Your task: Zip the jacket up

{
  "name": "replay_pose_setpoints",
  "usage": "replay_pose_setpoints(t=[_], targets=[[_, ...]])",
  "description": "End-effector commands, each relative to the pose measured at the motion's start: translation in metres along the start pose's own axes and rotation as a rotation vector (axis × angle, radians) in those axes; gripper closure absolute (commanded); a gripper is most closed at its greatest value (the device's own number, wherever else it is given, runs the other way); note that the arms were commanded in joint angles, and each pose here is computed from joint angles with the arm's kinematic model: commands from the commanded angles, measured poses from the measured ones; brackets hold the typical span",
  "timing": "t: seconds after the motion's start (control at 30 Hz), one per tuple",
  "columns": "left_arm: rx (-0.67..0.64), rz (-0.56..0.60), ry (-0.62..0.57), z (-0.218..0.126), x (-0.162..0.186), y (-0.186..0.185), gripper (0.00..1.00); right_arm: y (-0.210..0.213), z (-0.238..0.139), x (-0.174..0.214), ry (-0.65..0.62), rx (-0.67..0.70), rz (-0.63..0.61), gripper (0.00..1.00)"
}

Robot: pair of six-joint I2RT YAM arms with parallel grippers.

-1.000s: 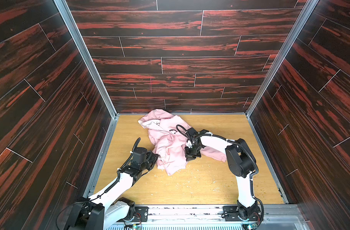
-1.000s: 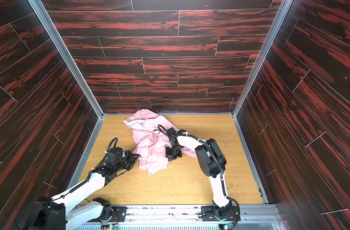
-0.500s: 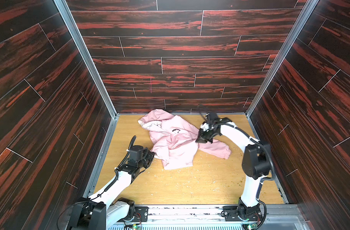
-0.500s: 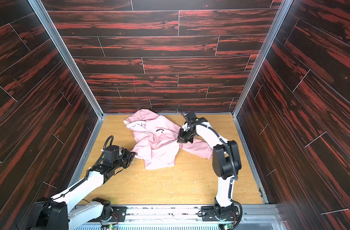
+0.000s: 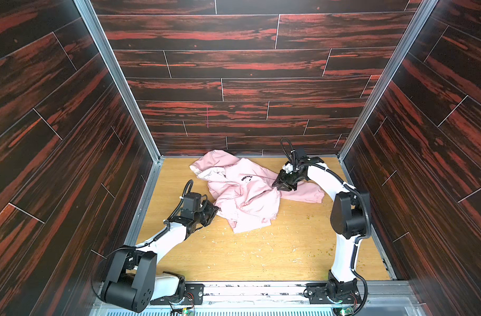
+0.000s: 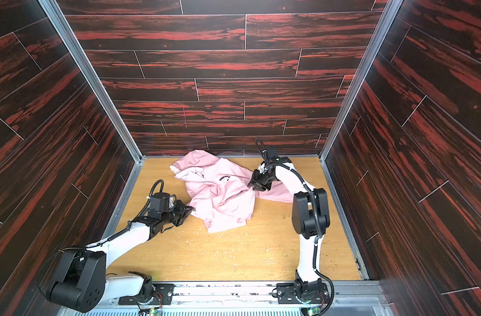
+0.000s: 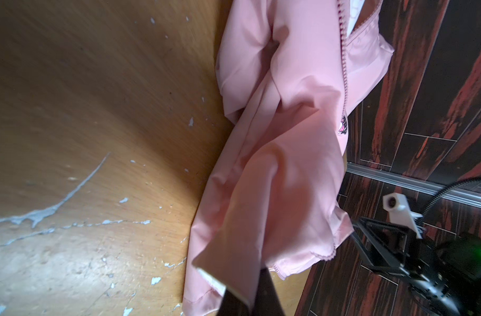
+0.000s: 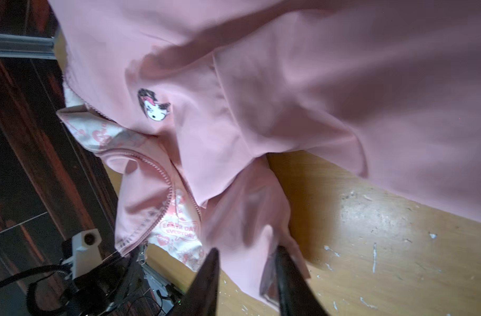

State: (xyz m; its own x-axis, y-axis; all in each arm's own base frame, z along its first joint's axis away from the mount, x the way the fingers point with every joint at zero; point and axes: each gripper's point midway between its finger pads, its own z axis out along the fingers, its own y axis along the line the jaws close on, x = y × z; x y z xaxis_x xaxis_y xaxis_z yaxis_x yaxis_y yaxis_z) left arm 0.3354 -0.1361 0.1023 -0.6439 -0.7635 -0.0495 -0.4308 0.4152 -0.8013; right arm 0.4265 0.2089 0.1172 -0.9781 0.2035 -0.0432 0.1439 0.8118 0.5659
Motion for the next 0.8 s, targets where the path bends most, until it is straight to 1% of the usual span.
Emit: replay_pose_setpoints(t=[0.0,0.07,0.2,0.4,0.53,0.63,0.77], targets=[[0.039,0.037,-0.001,-0.004,-0.004,-0.019,1.00,-0.007,-0.004,0.002,-0.014,0.008,-0.009,0.49],[0.036,0.035,0.004,-0.004,-0.003,-0.018,1.00,-0.009,-0.011,0.009,-0.029,-0.006,-0.024,0.45],[0.041,0.034,0.009,-0.002,-0.002,-0.017,1.00,-0.016,-0.011,0.034,-0.006,-0.050,-0.041,0.45],[0.044,0.048,0.007,-0.003,-0.003,-0.020,1.00,-0.042,0.005,0.082,0.052,-0.093,0.019,0.45],[0.044,0.052,0.006,-0.004,-0.003,-0.021,1.00,-0.056,0.006,0.099,0.043,-0.082,0.046,0.44],[0.040,0.050,0.008,-0.005,-0.002,-0.019,1.00,-0.055,0.006,0.108,0.042,-0.116,0.051,0.44],[0.039,0.047,0.008,-0.005,-0.002,-0.019,1.00,-0.057,0.015,0.127,0.071,-0.149,0.051,0.43]])
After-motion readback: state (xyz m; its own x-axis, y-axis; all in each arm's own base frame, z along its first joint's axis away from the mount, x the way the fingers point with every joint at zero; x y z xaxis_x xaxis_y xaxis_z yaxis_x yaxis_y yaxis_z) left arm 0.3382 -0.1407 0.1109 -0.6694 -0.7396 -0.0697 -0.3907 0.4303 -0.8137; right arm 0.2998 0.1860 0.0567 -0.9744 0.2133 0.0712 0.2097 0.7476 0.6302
